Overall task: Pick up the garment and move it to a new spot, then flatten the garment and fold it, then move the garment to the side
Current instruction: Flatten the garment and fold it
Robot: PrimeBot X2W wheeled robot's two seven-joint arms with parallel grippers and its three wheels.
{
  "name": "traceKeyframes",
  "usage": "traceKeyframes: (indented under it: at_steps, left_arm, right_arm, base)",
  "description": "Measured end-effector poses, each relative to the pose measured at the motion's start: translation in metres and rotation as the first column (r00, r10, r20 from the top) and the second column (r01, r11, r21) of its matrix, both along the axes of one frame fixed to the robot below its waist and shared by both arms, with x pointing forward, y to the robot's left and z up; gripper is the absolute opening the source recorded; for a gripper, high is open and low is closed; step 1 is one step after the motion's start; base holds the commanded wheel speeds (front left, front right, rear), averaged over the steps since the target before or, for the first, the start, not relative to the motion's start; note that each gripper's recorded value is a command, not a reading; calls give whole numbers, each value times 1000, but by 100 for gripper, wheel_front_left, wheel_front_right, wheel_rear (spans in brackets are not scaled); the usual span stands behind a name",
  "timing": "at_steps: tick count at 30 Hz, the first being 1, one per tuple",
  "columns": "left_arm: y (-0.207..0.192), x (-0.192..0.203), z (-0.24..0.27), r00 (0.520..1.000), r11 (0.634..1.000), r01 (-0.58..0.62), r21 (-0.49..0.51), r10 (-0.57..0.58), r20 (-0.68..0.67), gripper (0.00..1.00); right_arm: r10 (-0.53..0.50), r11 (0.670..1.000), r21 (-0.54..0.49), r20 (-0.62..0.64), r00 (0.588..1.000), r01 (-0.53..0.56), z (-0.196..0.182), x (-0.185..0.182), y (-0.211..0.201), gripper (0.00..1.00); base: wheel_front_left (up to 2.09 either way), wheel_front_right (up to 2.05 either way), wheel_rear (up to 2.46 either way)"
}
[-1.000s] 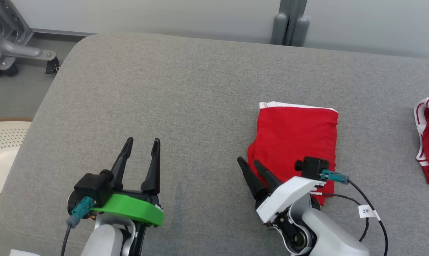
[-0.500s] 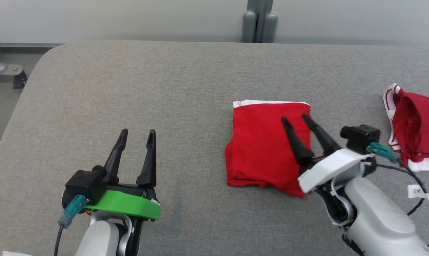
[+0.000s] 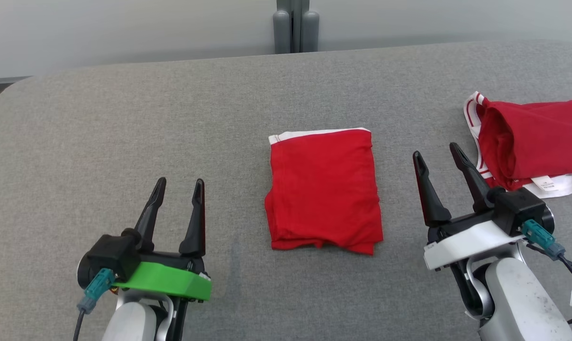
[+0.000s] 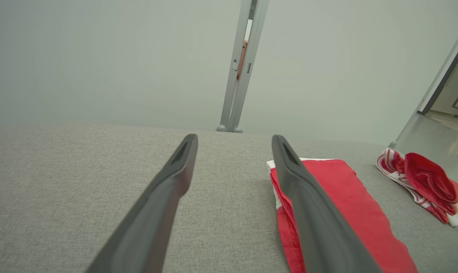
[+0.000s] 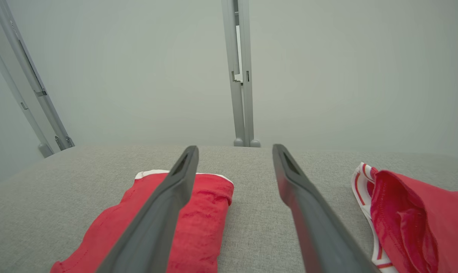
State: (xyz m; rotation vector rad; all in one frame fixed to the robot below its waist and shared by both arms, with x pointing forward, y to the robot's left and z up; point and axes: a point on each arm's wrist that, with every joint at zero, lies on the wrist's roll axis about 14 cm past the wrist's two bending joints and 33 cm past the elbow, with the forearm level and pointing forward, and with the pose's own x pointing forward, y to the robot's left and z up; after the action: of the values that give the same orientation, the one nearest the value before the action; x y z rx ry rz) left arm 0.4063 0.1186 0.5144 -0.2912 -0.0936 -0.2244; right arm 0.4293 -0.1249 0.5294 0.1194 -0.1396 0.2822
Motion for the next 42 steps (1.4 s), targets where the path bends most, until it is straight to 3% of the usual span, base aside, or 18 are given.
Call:
traceKeyframes:
  at_steps: [6,15,16,17,26,35,42]
  left_arm:
    - [0,1,-6,1000,1000,-1,-5,1,-15,100]
    - [5,-3,-11,999,1000,-14,-7,14,-34,100]
    - [4,-4,-14,999,1000,-12,-10,12,-43,100]
    - [2,-5,-16,999,1000,-7,-10,6,-50,100]
    - [9,0,-21,998,1000,-25,-15,24,-65,100]
    - [29,5,-27,994,997,-76,-5,76,-85,100]
    - [49,-2,-41,982,991,-132,24,134,-131,100]
  right_arm:
    - [-41,999,4,6,999,41,0,-4,-6,100]
    - [-13,1000,-10,-9,1000,13,-7,-1,6,100]
    - [-3,1000,-13,-6,1000,3,-6,0,10,15]
    - [8,1000,-19,-2,1000,-8,-6,2,13,0]
    - [165,982,-89,-41,985,-168,-26,29,62,0]
    - [261,949,-131,-175,949,-285,-78,59,100,0]
    - [330,930,-86,-240,913,-358,-104,67,135,0]
  base:
    - [0,0,0]
    - [0,0,0]
    - [0,0,0]
    - [0,0,0]
    - [0,0,0]
    - [0,0,0]
    - [0,0,0]
